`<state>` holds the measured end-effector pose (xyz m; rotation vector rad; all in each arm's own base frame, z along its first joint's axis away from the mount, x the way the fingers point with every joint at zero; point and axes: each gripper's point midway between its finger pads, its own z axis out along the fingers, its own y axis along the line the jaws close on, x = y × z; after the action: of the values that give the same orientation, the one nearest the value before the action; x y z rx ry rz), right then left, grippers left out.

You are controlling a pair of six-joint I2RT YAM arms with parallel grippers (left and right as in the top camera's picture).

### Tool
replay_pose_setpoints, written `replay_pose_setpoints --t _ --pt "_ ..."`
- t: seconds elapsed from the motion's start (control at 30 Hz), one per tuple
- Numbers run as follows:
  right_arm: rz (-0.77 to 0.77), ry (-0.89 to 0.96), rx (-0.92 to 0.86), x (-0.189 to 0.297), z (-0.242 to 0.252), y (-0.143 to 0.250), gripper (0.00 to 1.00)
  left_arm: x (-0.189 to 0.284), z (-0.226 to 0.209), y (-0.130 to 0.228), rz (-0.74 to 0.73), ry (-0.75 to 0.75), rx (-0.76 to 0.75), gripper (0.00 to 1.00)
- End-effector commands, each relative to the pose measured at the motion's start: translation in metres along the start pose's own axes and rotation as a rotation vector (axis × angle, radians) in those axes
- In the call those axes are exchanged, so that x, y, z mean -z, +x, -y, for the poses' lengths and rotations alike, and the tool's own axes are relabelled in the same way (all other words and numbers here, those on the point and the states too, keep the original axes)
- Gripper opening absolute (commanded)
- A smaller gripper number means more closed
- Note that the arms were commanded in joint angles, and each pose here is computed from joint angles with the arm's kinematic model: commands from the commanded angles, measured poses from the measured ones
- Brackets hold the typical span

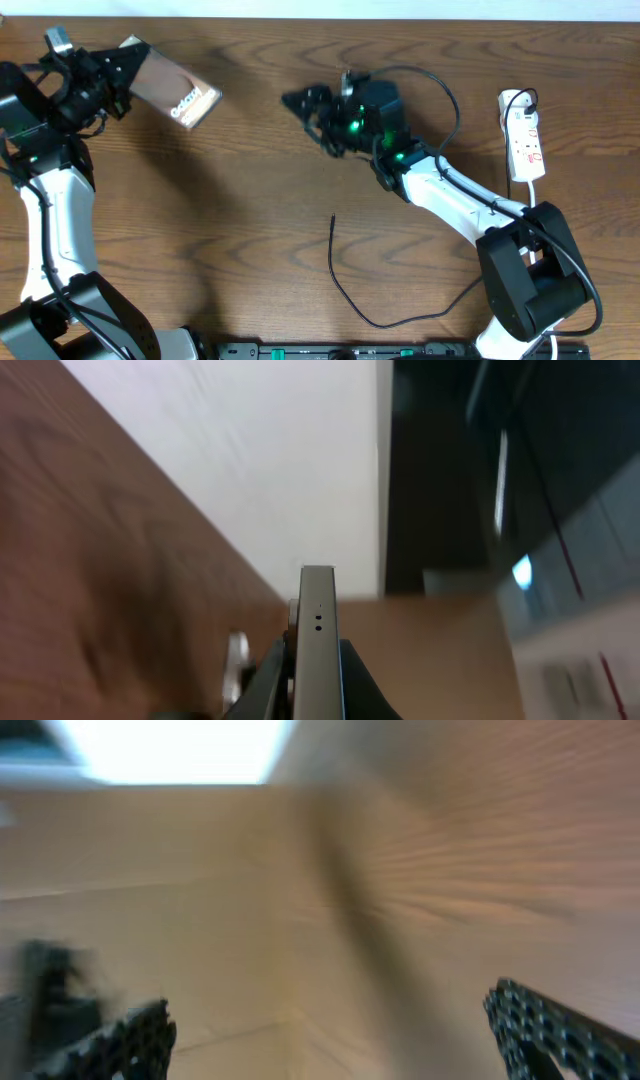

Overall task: Plug charger to phone and switch on socket
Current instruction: 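Release the phone from the right gripper and move it toward the cable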

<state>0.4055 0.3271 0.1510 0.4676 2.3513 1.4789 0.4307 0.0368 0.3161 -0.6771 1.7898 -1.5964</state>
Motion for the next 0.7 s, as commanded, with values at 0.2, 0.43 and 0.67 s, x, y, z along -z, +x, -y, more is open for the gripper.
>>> replay_pose_setpoints --t 0.2,0.43,0.67 --pt "-0.017 0.321 0.308 0.037 0.019 -0.034 0.99 0.009 0.025 0.044 -0.264 0.104 -0.135 0.08" --pt "-0.063 0.575 0.361 0.077 0.022 -0.033 0.99 0.009 0.026 0.045 -0.262 0.120 -0.241 0.08" --pt "-0.202 0.702 0.314 0.077 0.064 -0.007 0.99 0.009 0.026 0.046 -0.269 0.129 -0.290 0.08"
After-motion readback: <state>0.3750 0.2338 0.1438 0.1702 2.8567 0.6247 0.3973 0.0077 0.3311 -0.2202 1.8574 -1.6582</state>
